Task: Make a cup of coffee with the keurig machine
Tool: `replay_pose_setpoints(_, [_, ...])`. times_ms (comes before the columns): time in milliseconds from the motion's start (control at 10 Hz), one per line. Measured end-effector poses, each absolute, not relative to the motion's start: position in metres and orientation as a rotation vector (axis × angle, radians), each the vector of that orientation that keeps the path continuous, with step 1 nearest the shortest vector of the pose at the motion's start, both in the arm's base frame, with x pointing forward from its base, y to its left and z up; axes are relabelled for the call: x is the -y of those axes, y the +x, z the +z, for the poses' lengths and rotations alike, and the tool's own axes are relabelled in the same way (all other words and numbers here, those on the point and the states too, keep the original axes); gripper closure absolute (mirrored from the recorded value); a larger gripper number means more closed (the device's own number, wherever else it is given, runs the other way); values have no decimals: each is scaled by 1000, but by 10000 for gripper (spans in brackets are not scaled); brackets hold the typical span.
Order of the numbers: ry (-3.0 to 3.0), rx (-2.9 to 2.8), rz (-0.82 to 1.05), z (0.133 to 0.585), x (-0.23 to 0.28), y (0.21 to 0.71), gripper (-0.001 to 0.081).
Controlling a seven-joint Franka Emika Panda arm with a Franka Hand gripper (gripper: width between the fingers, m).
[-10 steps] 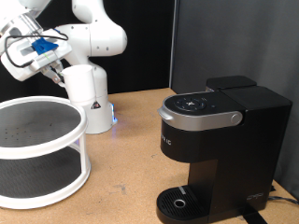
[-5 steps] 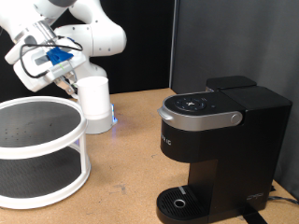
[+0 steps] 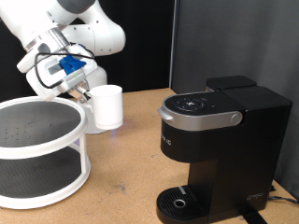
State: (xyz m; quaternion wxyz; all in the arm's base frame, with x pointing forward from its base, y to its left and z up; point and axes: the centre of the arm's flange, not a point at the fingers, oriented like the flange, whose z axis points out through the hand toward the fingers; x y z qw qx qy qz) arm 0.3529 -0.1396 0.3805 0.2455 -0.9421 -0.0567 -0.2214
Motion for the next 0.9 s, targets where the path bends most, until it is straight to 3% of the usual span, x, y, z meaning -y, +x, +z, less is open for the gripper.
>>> replay_pose_setpoints(400, [-2561,167,-563,366,141,347,735])
replay_pose_setpoints(900, [-2620,143,-508,304,128,360,735])
